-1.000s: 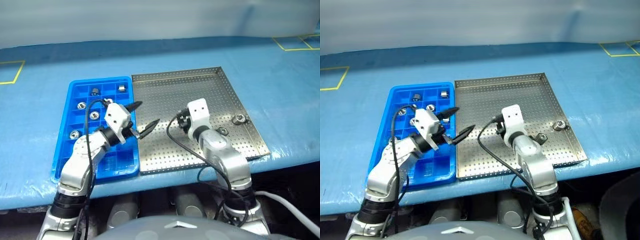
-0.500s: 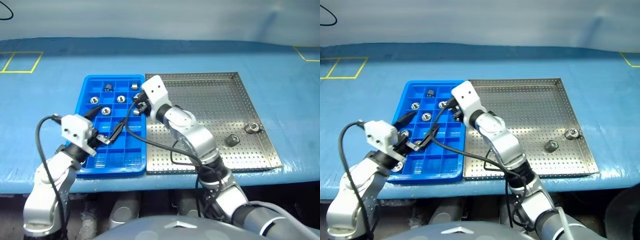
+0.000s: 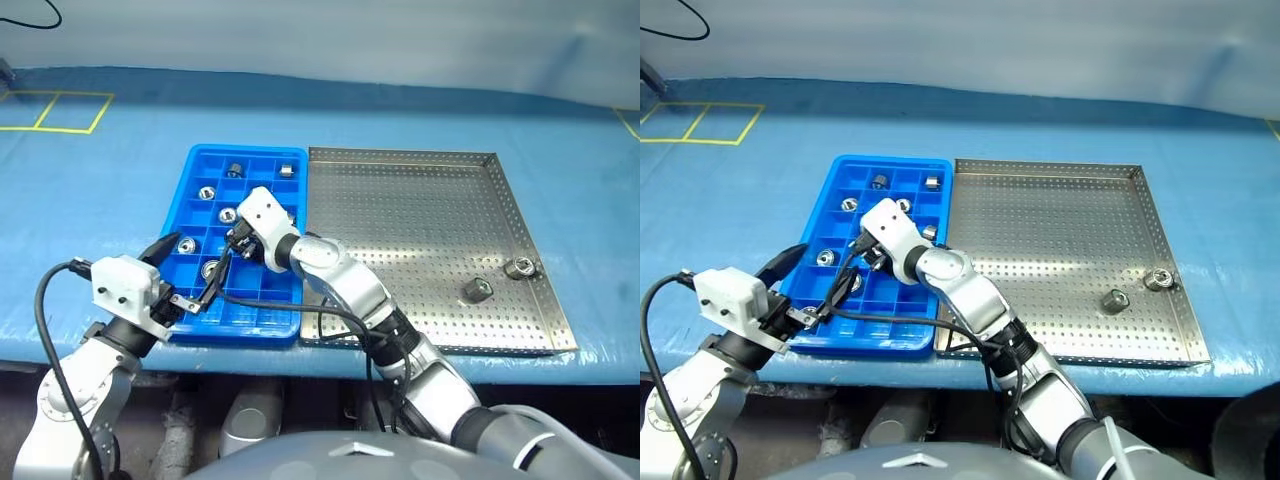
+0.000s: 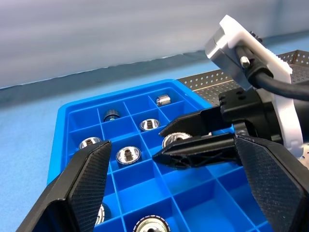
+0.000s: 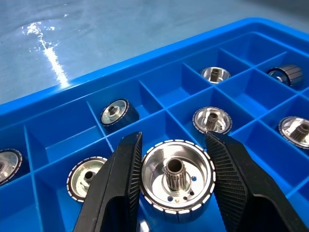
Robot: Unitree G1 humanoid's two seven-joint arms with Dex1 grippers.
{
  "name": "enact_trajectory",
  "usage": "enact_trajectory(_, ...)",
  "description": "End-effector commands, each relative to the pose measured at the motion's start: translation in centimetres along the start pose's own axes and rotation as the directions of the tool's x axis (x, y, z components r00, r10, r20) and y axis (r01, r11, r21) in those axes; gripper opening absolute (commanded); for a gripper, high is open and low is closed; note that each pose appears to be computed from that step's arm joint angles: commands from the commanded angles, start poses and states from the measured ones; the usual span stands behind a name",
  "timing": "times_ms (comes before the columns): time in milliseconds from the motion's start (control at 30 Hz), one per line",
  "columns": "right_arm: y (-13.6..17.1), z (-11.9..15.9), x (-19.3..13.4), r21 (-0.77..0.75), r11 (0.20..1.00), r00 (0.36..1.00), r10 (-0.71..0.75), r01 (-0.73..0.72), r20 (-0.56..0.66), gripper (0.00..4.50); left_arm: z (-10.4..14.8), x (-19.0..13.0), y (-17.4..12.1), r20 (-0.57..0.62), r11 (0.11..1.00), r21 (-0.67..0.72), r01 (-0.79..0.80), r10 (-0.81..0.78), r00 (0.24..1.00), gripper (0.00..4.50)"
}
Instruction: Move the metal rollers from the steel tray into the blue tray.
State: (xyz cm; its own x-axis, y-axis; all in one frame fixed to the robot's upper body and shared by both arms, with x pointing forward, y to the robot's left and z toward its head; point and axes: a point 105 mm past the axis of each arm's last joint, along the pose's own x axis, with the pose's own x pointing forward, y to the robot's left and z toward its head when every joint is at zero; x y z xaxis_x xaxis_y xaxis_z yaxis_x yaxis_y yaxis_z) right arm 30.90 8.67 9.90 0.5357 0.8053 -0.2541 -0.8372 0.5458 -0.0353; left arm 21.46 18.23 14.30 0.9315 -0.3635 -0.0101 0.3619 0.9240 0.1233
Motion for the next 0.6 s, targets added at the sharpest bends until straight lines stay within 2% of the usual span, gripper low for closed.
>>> enact_trajectory(33, 0.3, 0.2, 0.0, -0.002, 1.000, 1.000, 0.018, -0.018, 0.016, 1.70, 1.4, 0.1, -0.7, 0.047, 0.999, 0.019, 0.027, -0.027, 0.999, 4.50)
enact_trajectory(100, 0.0, -0.6, 0.1, 0.027, 1.000, 1.000, 0.012, -0.012, -0.004, 1.70, 1.3, 0.3, -0.8, 0.046, 0.999, 0.012, 0.035, -0.036, 0.998, 4.50)
enact_trajectory(367, -2.3, -0.7, -0.3, 0.067, 0.994, 0.996, -0.083, 0.082, 0.016, 4.36, 1.6, 1.3, -1.3, 0.059, 0.995, 0.014, 0.098, -0.099, 0.993, 4.50)
enact_trajectory(400, -2.4, -0.6, -0.3, 0.069, 0.994, 0.996, -0.091, 0.089, 0.019, 4.48, 1.6, 1.4, -1.4, 0.060, 0.994, 0.013, 0.105, -0.106, 0.993, 4.50)
enact_trajectory(533, -2.6, 0.1, -0.9, 0.069, 0.991, 0.991, -0.117, 0.113, 0.059, 4.48, 1.7, 1.9, -1.6, 0.061, 0.991, 0.017, 0.136, -0.137, 0.989, 4.50)
enact_trajectory(600, -2.8, 1.1, -2.0, 0.071, 0.990, 0.985, -0.130, 0.123, 0.115, 4.48, 2.1, 2.3, -1.8, 0.075, 0.987, 0.018, 0.159, -0.160, 0.984, 4.50)
